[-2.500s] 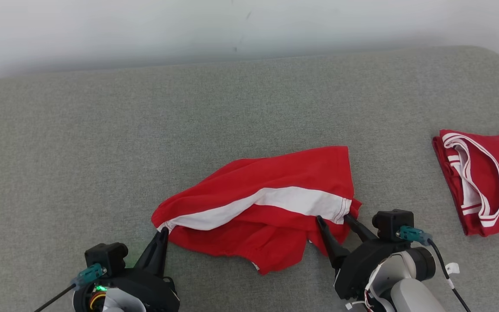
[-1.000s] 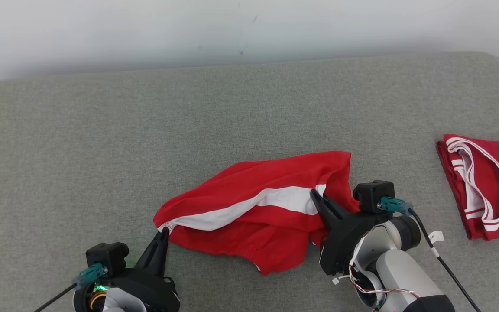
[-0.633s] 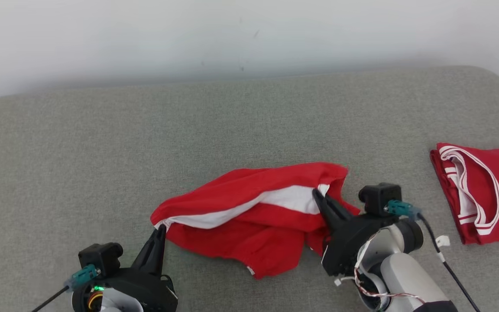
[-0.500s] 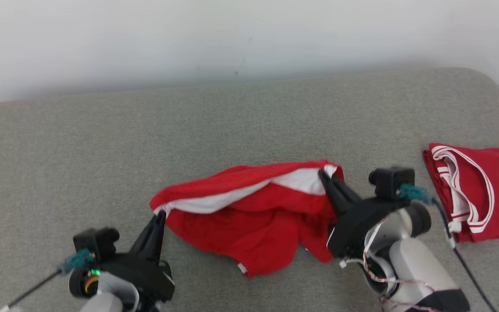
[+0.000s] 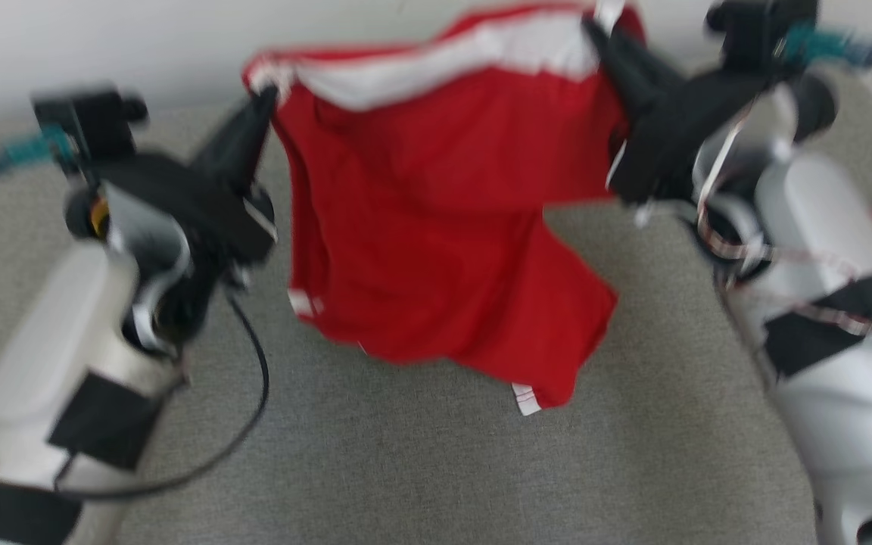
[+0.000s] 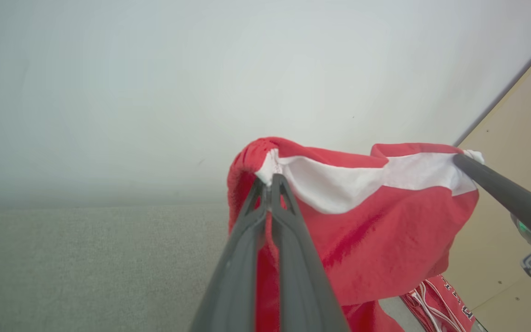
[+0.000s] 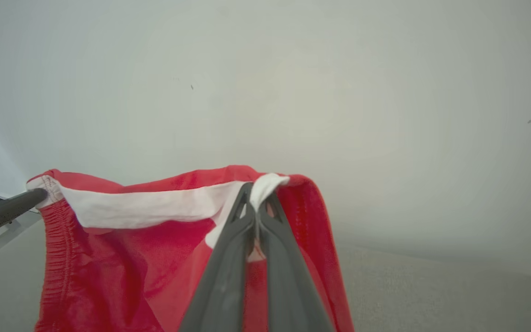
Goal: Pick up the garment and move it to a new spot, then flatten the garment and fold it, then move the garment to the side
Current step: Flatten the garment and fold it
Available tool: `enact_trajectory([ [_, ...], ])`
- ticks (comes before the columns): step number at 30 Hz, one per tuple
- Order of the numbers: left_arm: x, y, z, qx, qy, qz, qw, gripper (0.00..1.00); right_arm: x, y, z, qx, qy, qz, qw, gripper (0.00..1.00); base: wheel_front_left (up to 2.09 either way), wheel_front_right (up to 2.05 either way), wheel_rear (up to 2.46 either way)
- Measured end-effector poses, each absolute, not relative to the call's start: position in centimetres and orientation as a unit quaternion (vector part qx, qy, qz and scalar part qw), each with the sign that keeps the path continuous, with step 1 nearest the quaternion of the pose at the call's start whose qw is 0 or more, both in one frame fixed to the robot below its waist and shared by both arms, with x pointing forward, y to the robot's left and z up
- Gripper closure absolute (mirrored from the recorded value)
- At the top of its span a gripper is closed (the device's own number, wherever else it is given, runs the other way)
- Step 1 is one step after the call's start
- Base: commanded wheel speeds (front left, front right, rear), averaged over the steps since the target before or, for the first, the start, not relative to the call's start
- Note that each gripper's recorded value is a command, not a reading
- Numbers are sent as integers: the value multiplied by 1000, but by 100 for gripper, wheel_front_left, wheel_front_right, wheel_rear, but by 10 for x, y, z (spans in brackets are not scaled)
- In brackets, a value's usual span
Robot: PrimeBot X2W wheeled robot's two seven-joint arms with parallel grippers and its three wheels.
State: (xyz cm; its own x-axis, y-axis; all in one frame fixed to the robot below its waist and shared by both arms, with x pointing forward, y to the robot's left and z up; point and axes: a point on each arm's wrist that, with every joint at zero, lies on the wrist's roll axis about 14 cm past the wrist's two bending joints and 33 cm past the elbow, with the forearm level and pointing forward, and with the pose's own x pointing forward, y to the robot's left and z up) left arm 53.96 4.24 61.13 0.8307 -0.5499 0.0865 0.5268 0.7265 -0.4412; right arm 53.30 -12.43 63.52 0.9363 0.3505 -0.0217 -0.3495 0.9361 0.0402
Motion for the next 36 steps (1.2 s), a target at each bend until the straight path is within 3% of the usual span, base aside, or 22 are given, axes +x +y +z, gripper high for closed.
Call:
enact_trajectory([
  [7, 616, 44, 680, -196, -63, -284, 936, 100, 608, -127, 709, -24, -85, 162, 983, 100, 0, 0, 0],
  [11, 655, 59, 717, -221, -141, -259, 930, 100, 644, -135, 747, -37, -167, 140, 975, 100, 0, 0, 0],
  [15, 685, 64, 709, -238, -171, -246, 924, 100, 676, -150, 743, -51, -200, 115, 972, 100, 0, 0, 0],
  [21, 721, 65, 628, -263, -126, -227, 929, 100, 716, -153, 646, -40, -126, 111, 985, 100, 0, 0, 0],
  [27, 720, 59, 507, -262, -6, -214, 941, 100, 711, -145, 516, -29, 2, 130, 991, 100, 0, 0, 0],
  [36, 674, 37, 463, -266, 91, -245, 928, 100, 670, -152, 479, -30, 80, 146, 986, 100, 0, 0, 0],
])
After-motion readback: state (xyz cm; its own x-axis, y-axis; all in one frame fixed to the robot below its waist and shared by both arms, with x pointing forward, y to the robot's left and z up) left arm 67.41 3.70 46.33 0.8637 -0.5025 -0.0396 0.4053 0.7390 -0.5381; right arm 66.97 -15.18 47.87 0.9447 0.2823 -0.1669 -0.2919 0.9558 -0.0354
